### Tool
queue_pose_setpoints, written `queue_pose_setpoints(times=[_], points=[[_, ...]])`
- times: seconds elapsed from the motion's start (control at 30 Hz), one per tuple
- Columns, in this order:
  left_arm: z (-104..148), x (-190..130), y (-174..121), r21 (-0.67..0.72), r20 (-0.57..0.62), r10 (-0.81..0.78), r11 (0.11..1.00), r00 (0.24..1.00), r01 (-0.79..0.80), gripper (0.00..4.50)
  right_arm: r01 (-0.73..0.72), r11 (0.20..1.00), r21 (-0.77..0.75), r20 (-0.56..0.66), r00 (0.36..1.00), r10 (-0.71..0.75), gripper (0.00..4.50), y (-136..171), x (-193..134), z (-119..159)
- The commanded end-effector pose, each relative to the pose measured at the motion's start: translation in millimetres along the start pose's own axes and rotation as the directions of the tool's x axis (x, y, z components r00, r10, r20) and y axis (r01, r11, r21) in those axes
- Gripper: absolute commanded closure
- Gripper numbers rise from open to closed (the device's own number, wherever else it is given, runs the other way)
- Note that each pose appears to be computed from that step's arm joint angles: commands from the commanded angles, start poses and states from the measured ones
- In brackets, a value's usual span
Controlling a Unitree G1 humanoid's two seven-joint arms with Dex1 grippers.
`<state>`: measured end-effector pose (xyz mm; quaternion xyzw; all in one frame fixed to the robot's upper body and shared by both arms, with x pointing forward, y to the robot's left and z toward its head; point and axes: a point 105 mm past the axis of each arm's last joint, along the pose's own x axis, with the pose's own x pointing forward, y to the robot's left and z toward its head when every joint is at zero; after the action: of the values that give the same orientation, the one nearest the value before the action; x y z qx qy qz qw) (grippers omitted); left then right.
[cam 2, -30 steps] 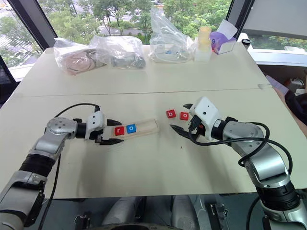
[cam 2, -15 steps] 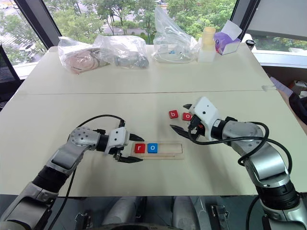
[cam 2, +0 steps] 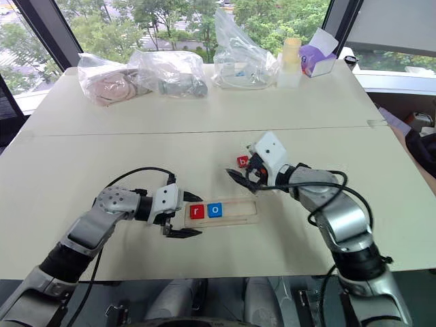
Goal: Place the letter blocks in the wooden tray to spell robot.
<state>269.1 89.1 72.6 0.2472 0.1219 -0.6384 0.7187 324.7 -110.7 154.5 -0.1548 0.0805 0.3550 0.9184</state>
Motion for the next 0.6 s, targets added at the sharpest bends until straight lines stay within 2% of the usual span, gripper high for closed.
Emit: queue_pose_setpoints(times=[0.03, 0.4, 0.6], points=[[-5, -23, 9, -0.010, -0.023, 0.082, 0.997, 0.996, -0.082, 0.07, 0.082, 0.993, 0.082, -0.019, 0.997, -0.081, 0.00, -7, 15, 8], [2, -68, 15, -0.044, -0.004, 0.251, 0.967, 0.968, -0.251, 0.07, 0.220, 0.967, 0.128, -0.190, 0.962, -0.194, 0.00, -15, 42, -16], [15, -74, 3, -0.108, 0.051, 0.274, 0.957, 0.960, -0.267, 0.07, 0.262, 0.954, 0.149, -0.257, 0.941, -0.218, 0.00, -25, 45, -35]])
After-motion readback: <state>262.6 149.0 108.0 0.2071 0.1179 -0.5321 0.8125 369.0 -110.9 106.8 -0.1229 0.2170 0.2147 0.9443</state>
